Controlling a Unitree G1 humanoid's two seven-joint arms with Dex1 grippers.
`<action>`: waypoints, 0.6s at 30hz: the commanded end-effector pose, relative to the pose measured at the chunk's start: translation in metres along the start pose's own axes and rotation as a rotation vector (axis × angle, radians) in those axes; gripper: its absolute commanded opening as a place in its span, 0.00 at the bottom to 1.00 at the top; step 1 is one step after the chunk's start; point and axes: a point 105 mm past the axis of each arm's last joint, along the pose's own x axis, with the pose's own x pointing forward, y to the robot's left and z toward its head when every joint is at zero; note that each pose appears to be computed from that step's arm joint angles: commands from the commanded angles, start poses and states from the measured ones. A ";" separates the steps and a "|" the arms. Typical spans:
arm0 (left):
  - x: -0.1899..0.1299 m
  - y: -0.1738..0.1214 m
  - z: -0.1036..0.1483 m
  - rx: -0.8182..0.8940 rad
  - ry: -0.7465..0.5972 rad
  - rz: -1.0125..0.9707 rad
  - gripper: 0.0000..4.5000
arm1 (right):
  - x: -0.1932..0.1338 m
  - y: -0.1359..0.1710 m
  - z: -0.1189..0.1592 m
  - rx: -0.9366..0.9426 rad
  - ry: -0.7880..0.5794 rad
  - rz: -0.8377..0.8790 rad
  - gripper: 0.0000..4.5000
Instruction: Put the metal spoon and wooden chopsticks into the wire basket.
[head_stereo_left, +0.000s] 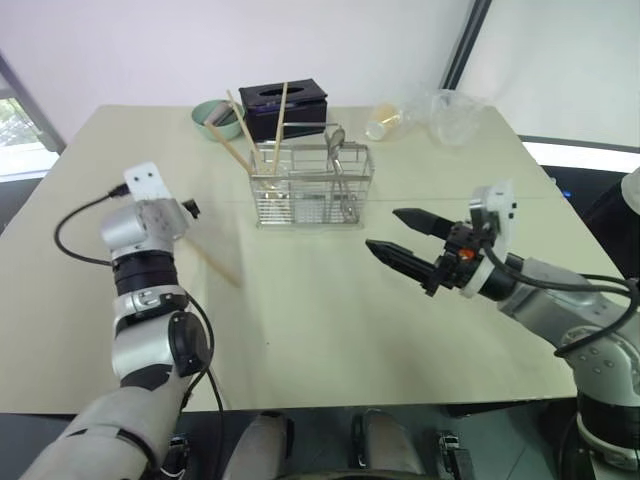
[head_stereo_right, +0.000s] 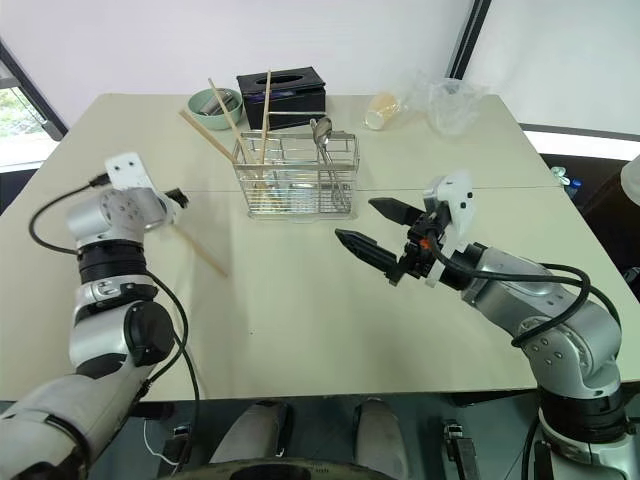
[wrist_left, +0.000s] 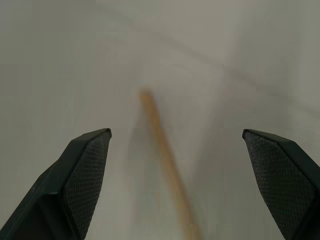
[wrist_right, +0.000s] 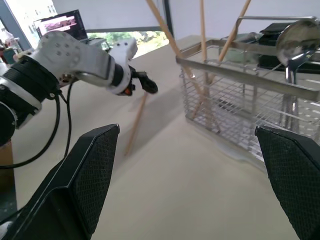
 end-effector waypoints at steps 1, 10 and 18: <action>-0.003 -0.001 0.011 -0.040 -0.030 0.012 0.99 | -0.005 0.009 0.008 -0.042 -0.015 0.019 1.00; 0.005 -0.010 -0.008 -0.082 0.043 -0.001 0.99 | -0.011 0.010 0.009 -0.068 -0.007 0.010 1.00; 0.009 -0.007 -0.011 -0.113 0.053 0.009 0.47 | -0.009 0.009 0.008 -0.064 -0.018 0.008 1.00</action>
